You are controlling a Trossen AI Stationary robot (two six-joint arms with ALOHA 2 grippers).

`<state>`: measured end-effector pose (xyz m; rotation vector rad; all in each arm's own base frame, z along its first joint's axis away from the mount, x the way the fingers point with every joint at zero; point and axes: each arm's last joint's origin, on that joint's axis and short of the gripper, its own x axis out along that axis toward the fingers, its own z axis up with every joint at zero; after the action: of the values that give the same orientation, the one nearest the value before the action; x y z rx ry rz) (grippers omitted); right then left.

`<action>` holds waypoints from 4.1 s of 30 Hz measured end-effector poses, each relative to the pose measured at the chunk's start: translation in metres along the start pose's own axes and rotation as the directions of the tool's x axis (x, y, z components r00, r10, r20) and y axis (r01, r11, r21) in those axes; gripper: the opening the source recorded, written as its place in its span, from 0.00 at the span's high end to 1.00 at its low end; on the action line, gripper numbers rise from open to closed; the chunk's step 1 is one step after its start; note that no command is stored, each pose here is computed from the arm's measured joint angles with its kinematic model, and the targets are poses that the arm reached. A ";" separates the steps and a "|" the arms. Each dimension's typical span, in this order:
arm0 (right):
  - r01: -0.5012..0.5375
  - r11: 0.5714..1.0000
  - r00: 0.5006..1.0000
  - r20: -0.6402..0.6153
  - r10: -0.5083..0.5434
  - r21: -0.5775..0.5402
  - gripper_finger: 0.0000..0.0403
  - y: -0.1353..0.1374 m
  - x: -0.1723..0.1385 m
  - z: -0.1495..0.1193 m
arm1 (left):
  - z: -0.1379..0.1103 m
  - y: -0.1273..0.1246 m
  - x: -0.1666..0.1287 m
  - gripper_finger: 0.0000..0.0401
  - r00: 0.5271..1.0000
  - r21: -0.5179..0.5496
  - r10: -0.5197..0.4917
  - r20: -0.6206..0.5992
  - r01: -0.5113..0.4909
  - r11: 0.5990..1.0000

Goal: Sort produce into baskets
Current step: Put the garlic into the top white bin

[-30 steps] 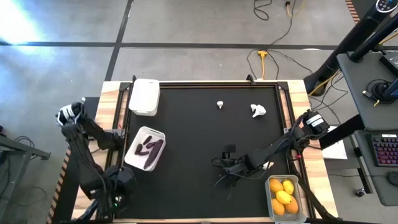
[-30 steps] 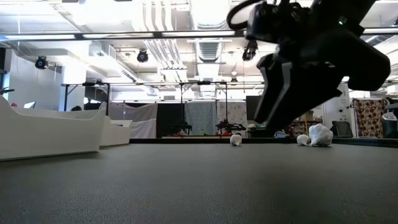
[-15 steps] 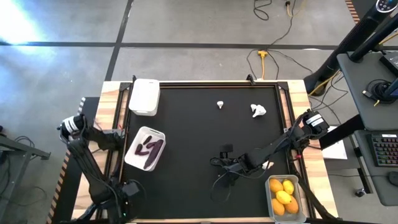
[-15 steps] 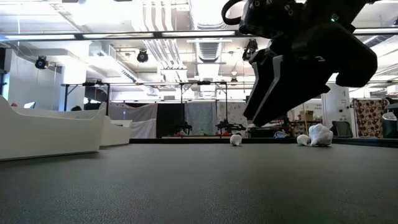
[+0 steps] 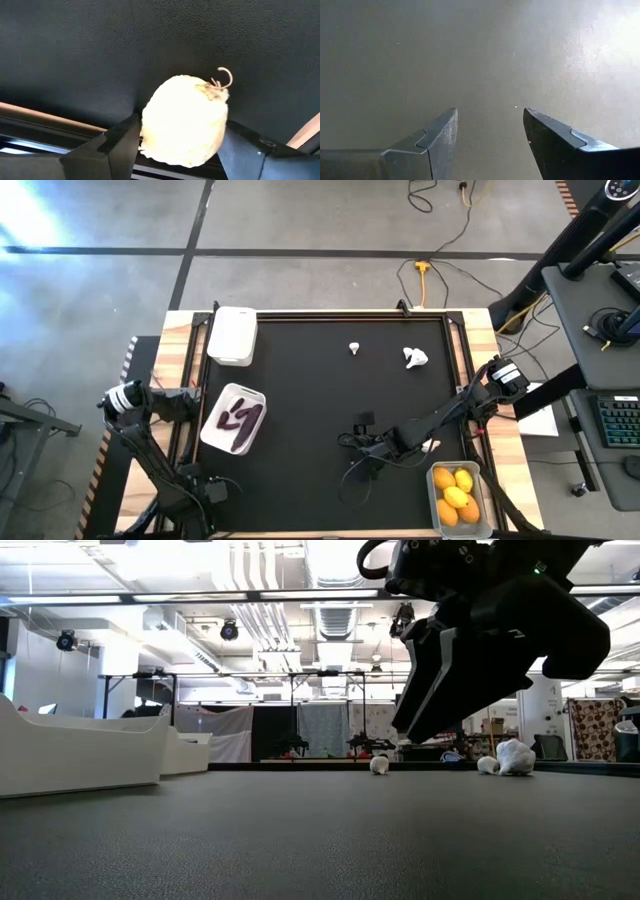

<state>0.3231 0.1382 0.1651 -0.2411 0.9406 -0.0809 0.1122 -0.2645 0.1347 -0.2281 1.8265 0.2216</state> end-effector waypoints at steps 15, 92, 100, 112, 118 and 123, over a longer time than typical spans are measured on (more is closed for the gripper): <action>0.000 1.000 1.000 0.001 0.000 0.000 0.46 0.000 0.000 0.000 | 0.034 0.001 -0.014 0.75 0.996 -0.058 -0.048 0.076 0.053 0.997; 0.707 0.693 0.703 -0.036 -0.710 0.139 0.46 -0.045 -0.001 -0.028 | 0.096 0.165 -0.138 0.35 -0.053 -0.251 0.263 0.963 0.168 0.953; 0.726 0.567 0.668 -0.597 -0.445 0.389 0.46 -0.172 -0.005 -0.048 | 0.063 0.128 -0.140 0.35 -0.325 -0.150 0.116 0.938 -0.082 0.985; 0.705 0.404 0.577 -0.803 0.151 0.583 0.46 -0.302 -0.034 -0.110 | 0.058 0.121 -0.172 0.35 -0.318 -0.182 0.143 0.937 -0.099 0.978; 0.712 0.408 0.534 -0.818 0.214 0.571 0.46 -0.320 -0.036 -0.134 | 0.061 0.113 -0.182 0.35 -0.298 -0.173 0.136 0.945 -0.100 0.980; 0.686 0.345 0.562 -0.768 0.308 0.641 0.46 -0.329 -0.028 -0.150 | 0.066 0.104 -0.184 0.35 -0.271 -0.189 0.135 0.953 -0.186 0.964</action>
<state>0.1970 -0.2019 0.1818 0.9000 1.6417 -1.1080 0.1931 -0.1390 0.2980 0.2627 0.0366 0.4080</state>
